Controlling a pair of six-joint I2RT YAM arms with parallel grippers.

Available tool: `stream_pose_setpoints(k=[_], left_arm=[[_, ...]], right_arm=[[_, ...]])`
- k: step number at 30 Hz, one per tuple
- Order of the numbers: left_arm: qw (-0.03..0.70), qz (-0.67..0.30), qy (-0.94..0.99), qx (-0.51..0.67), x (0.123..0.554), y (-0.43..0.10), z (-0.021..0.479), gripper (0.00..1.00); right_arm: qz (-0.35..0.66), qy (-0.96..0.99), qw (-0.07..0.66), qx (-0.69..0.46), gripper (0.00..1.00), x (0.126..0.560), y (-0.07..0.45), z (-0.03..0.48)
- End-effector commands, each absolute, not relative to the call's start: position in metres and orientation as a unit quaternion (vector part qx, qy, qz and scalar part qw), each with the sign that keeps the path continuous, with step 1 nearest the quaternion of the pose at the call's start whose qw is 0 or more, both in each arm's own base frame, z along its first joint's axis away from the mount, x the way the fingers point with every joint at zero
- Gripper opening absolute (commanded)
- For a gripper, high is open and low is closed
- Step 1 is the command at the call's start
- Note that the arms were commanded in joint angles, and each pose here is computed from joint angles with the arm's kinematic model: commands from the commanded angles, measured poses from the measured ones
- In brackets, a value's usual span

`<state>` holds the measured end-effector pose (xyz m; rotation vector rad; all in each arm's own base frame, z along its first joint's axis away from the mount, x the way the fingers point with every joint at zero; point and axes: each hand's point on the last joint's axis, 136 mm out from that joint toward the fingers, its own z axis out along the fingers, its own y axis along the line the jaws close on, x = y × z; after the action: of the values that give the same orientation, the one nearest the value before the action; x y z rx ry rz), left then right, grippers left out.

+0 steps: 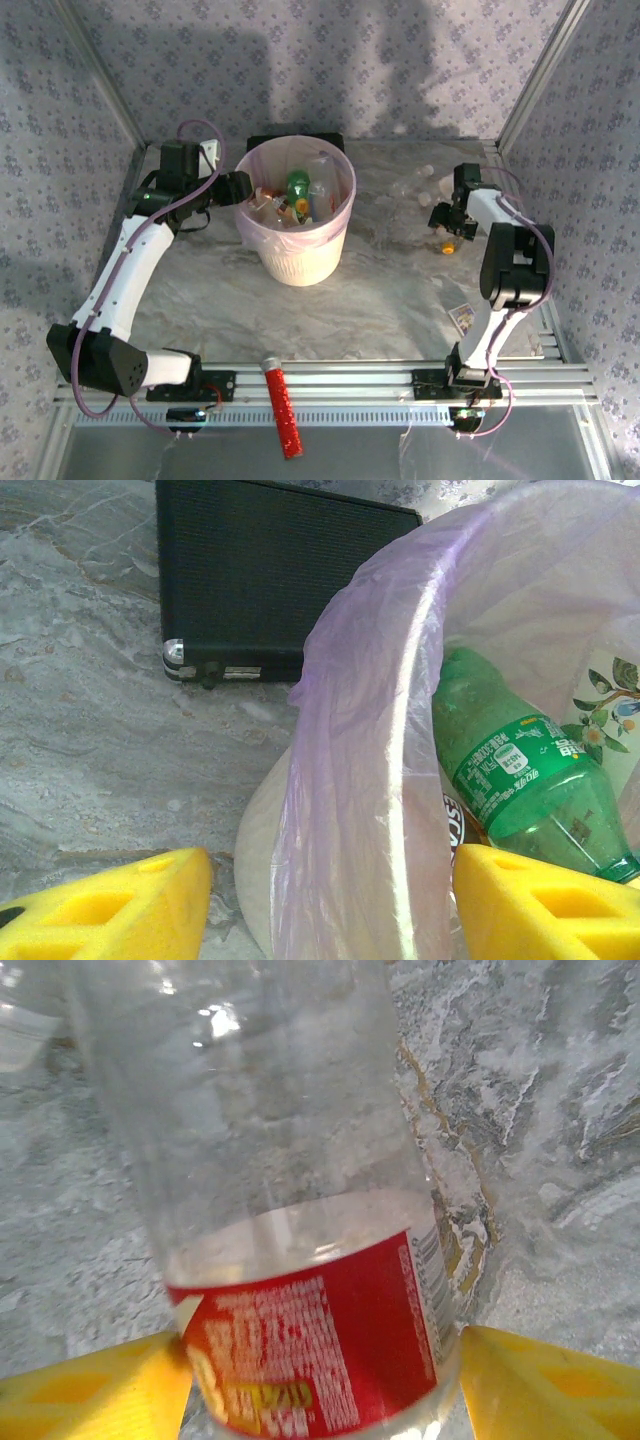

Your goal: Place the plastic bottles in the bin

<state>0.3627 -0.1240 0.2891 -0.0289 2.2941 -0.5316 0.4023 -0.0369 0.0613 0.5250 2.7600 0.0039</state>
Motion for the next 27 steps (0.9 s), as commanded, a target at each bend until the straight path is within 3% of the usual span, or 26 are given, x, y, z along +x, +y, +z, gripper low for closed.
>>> stream_pose_setpoints(k=[1, 7, 14, 19, 24, 27], left_arm=[[0.398, -0.215, 0.892, 0.000, 0.359, -0.127, 0.302, 0.65], [0.395, -0.217, 0.893, 0.001, 0.360, -0.128, 0.301, 0.65], [0.392, -0.220, 0.893, 0.001, 0.362, -0.130, 0.298, 0.65], [0.394, -0.218, 0.893, 0.004, 0.358, -0.128, 0.300, 0.65], [0.395, -0.208, 0.895, 0.003, 0.356, -0.123, 0.300, 0.65], [0.395, -0.209, 0.895, 0.002, 0.358, -0.123, 0.299, 0.65]], right_arm=[[0.042, 0.964, 0.185, 0.187, 0.72, 0.397, -0.026, 0.085], [0.070, 0.959, 0.209, 0.176, 0.69, 0.384, -0.009, 0.113], [0.034, 0.967, 0.174, 0.184, 0.89, 0.391, -0.025, 0.090], [0.008, 0.970, 0.147, 0.191, 0.92, 0.399, -0.038, 0.064], [0.016, 0.971, 0.136, 0.194, 0.87, 0.401, -0.039, 0.046], [0.009, 0.971, 0.143, 0.193, 0.71, 0.399, -0.040, 0.048]])
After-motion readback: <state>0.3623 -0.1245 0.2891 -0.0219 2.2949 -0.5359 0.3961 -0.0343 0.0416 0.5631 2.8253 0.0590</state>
